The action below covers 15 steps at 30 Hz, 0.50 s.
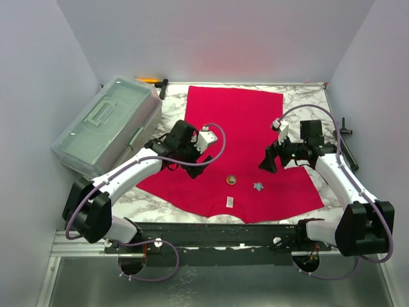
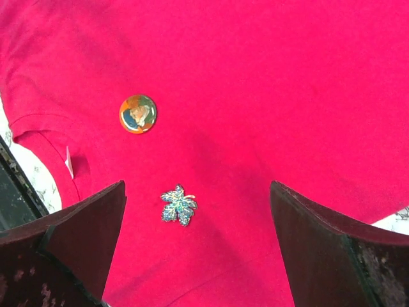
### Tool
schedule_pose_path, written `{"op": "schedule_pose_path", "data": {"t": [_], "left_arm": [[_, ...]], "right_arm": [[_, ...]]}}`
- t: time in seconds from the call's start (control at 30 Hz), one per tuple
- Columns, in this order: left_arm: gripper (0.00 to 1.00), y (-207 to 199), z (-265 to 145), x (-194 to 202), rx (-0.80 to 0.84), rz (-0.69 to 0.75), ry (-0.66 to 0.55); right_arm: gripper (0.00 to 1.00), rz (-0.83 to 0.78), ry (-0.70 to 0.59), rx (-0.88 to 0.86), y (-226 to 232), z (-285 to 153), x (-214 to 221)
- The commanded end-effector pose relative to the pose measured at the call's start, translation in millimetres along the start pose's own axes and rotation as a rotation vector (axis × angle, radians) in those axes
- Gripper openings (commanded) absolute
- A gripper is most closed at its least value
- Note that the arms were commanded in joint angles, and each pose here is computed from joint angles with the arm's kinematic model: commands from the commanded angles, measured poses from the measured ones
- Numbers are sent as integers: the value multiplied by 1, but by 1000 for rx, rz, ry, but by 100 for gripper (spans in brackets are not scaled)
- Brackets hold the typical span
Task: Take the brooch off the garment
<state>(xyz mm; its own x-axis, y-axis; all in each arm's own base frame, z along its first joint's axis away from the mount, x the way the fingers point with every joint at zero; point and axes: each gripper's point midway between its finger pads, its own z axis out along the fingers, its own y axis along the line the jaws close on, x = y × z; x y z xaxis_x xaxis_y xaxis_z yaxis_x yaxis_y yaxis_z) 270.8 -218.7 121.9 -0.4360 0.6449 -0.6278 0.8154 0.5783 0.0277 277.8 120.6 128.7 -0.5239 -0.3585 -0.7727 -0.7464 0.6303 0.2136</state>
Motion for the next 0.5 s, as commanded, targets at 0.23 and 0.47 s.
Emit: {"op": "schedule_pose_path", "data": {"t": [0.23,0.47], "left_arm": [[99,-41,23,-62,125,210,-184],[98,-101,37,-55,471,20,-115]], "right_arm": [[95,71,51,-138,26,28,9],[91,54,98,-227,46,47,15]]}}
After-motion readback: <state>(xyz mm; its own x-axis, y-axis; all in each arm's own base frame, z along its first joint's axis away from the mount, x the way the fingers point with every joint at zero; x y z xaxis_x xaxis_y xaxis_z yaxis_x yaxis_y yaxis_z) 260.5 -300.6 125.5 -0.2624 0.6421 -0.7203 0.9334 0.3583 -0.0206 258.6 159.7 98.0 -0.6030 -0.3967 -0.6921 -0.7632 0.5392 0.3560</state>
